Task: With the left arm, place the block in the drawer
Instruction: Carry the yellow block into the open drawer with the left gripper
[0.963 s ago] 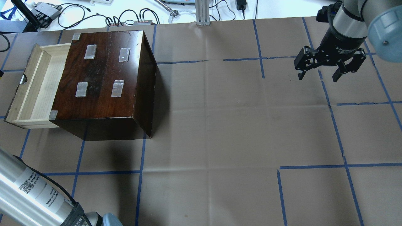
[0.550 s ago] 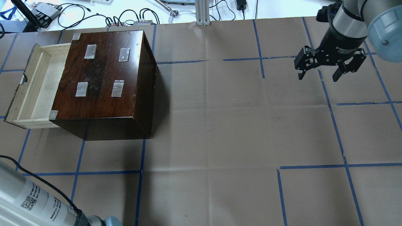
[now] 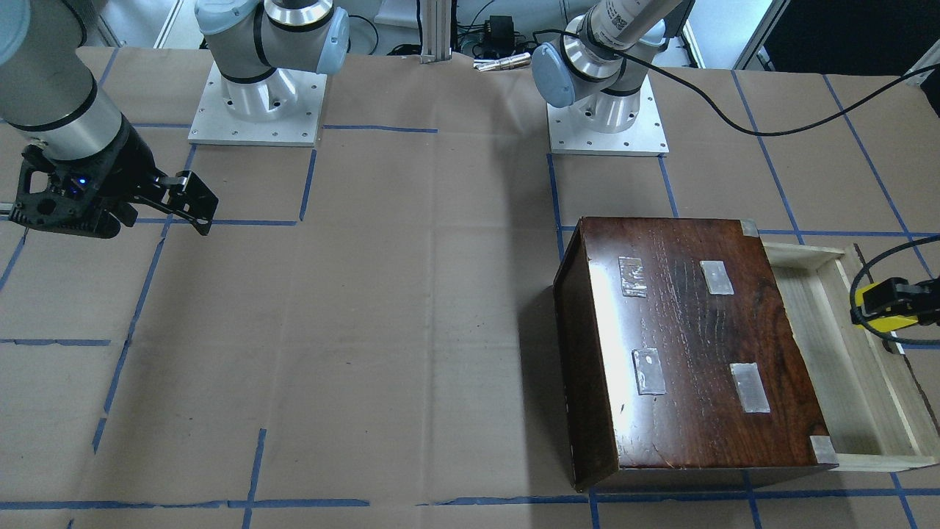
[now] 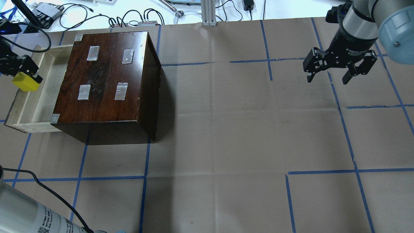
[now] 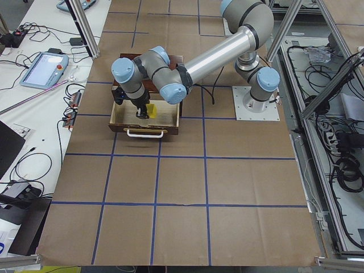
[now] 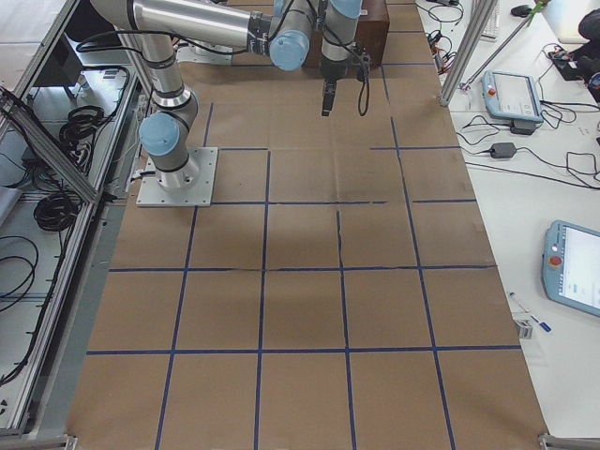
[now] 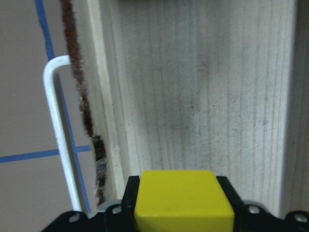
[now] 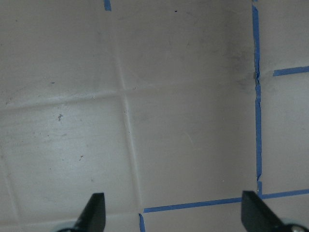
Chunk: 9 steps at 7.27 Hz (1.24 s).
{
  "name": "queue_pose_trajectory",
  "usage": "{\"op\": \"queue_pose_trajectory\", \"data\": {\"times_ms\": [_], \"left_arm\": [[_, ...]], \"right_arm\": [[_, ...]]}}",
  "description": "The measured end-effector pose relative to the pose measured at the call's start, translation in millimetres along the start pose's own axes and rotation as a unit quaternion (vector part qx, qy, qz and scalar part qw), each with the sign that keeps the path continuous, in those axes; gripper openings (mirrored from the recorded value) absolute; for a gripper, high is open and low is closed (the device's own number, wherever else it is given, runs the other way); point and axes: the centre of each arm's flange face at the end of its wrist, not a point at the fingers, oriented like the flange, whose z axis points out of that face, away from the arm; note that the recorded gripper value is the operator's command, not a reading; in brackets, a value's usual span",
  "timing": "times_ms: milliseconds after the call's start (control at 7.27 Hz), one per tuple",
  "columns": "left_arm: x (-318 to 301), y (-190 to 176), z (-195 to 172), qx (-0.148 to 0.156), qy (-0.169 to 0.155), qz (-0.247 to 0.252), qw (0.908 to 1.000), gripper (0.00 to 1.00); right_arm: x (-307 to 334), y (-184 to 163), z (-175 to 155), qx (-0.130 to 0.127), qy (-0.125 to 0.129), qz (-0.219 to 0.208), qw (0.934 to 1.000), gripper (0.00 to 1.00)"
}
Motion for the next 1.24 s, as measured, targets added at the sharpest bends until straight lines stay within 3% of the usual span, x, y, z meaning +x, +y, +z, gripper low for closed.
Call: {"op": "queue_pose_trajectory", "data": {"times_ms": [688,1238], "left_arm": [[2.7,-3.9,37.3,-0.017,0.012,-0.03,0.9993,0.0],[4.3,-11.0,34.3,0.007,0.027,-0.038,0.9989,0.03]], "right_arm": [[0.0,0.1,-0.1,0.0,0.0,0.0,1.0,1.0],[0.0,0.0,0.0,0.0,0.0,0.0,1.0,1.0]]}}
